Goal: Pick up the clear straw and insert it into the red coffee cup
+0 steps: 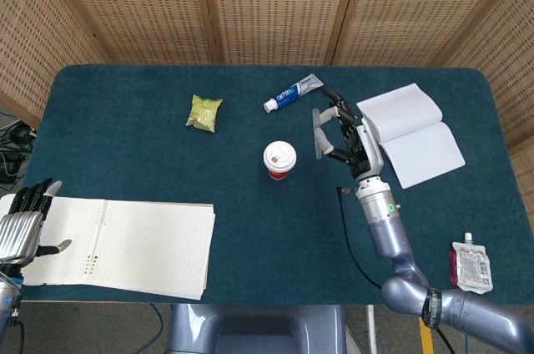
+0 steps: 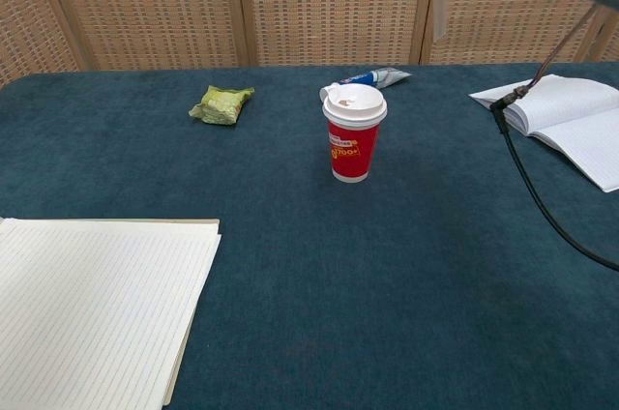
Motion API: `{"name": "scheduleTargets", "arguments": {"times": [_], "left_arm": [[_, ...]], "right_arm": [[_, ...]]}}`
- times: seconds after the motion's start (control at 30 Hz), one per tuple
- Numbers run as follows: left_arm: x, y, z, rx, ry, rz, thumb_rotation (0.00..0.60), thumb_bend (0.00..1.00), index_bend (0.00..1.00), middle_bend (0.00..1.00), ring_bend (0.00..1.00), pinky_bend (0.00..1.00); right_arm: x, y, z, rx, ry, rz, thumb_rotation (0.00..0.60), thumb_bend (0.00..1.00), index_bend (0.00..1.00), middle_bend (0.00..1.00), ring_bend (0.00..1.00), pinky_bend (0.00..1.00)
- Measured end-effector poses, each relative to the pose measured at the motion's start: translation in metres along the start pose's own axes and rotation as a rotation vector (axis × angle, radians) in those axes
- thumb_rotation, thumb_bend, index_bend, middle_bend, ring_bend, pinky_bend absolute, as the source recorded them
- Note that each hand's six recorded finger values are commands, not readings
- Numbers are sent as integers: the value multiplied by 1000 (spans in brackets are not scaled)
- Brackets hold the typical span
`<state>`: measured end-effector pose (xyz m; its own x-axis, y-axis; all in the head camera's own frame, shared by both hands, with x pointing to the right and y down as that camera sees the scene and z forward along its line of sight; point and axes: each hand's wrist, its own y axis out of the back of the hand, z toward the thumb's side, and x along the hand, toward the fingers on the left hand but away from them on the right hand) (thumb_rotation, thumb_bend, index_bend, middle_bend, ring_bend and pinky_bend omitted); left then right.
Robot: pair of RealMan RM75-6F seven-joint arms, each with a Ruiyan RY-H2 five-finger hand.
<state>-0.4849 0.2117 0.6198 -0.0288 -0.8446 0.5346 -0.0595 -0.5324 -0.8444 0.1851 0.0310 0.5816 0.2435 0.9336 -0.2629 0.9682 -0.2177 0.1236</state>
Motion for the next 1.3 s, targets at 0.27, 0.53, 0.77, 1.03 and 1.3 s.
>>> {"name": "scheduleTargets", "arguments": {"times": [0.27,0.53,0.77,1.03,1.3], "left_arm": [[5,-3,-2,4,13,4,600,0,0,0,0,0],[5,-4,-1,12,8,4,600,0,0,0,0,0],[4,-5,0,22,11,-3,600,0,0,0,0,0],[6,-9,-1,28,17,-22,600,0,0,0,0,0],[9,-12,-4,30,30,-37,600,0,0,0,0,0]], "right_arm": [[-18,-21,-13,-38,-14,19,600,609,601,202,0,0],[-24,-40,-32,-48,-38,37,600,608,602,202,0,0],[-33,-53,-47,-58,-57,49,600,608,604,204,0,0],[-43,-59,-63,-57,-74,43,600,608,613,206,0,0],[-49,-66,-70,-56,-84,56,600,609,614,206,0,0]]}}
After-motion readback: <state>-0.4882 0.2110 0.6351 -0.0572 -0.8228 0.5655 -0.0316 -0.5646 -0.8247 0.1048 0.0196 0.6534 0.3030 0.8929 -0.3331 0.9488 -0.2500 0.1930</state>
